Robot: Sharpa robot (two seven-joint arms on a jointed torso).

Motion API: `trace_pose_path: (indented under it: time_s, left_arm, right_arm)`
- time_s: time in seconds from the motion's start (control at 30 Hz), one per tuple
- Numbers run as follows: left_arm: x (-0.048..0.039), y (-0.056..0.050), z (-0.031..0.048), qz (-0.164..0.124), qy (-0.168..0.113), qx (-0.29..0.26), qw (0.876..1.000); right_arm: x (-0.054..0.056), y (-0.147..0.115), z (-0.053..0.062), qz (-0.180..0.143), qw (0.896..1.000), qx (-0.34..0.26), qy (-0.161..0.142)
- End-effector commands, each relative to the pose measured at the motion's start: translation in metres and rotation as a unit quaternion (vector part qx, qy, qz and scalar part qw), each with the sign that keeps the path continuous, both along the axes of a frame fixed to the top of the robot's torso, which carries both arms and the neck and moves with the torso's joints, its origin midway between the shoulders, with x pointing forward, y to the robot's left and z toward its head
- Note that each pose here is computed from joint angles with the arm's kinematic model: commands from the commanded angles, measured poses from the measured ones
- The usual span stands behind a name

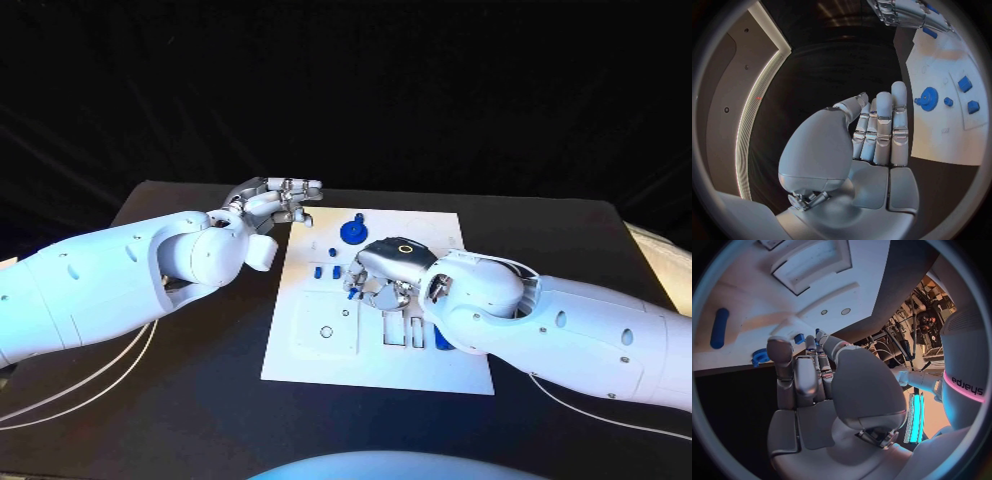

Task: Assemble the parts on the task board

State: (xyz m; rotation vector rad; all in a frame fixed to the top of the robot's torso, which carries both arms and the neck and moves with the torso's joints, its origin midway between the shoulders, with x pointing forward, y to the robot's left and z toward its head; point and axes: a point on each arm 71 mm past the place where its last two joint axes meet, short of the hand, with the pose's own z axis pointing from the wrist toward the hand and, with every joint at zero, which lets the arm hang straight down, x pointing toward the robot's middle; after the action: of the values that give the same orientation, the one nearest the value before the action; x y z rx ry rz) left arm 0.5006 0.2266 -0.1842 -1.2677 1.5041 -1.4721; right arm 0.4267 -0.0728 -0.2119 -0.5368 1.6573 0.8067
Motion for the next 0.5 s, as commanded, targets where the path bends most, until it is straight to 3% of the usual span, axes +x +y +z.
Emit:
trace_pose_path:
  time_s: [0.03, 0.5]
  left_arm:
    - [-0.0015, -0.005, 0.0012, -0.013, -0.006, -0.003, 1.0]
    - [-0.0025, -0.007, 0.0013, -0.017, -0.005, -0.003, 1.0]
  right_arm:
    - [-0.003, 0.004, -0.008, 0.012, 1.0, -0.021, 0.006]
    - [-0.002, 0.009, -0.019, 0.013, 0.999, -0.029, 0.028]
